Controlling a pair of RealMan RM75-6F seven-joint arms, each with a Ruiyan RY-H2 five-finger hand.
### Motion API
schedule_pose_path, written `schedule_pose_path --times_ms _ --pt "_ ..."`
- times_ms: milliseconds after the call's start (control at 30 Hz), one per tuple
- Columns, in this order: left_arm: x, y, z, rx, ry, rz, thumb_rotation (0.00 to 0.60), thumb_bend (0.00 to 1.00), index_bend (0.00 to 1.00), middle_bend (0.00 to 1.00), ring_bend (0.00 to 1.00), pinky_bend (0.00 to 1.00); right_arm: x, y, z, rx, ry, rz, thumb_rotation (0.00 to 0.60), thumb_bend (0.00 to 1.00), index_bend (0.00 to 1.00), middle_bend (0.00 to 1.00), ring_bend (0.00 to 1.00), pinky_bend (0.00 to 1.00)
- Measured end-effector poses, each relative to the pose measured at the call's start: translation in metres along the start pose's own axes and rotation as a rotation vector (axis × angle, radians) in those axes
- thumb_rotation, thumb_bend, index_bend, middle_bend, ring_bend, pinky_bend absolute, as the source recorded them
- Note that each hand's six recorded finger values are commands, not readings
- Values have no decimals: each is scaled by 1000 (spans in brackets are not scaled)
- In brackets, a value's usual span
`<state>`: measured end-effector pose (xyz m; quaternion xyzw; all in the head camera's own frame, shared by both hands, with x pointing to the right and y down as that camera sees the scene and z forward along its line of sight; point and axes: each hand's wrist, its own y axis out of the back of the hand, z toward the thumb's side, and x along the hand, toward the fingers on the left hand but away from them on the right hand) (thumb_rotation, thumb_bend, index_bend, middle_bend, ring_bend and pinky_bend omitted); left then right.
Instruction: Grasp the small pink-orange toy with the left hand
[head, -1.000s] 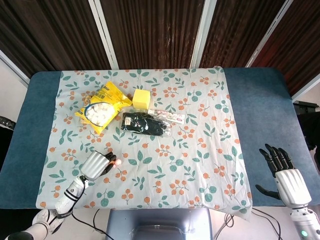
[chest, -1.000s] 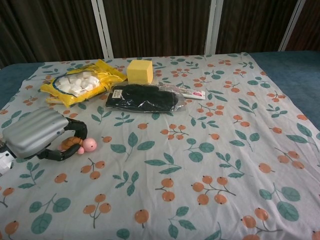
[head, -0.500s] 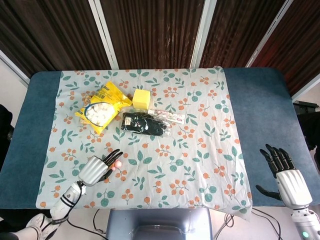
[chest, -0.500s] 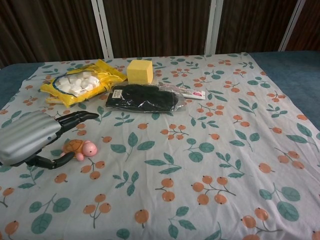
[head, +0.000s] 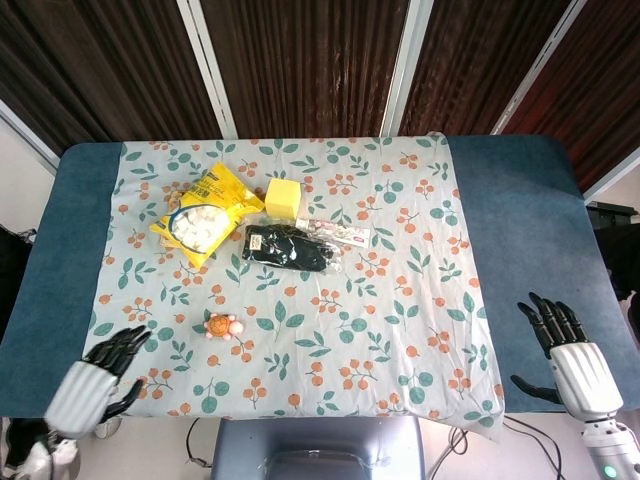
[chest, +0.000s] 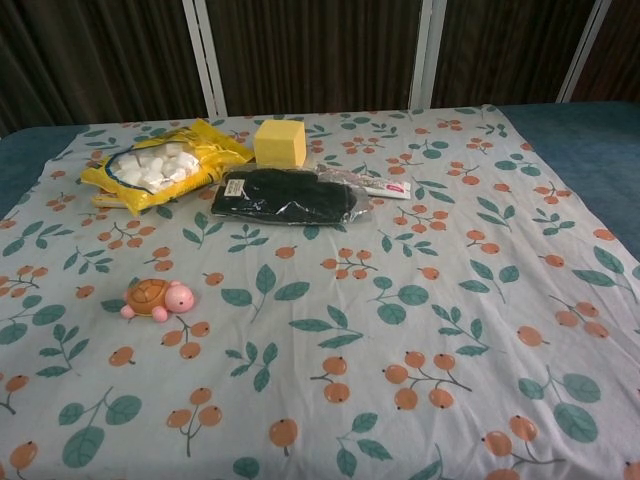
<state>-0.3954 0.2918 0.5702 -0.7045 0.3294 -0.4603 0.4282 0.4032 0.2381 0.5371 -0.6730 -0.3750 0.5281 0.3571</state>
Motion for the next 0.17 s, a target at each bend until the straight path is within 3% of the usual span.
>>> schedule_pose_path --times_ms 167 --pt "-9 9 -14 -23 63 -13 600 376 0 35 0 103 1 -2 4 5 10 2 600 137 0 0 0 0"
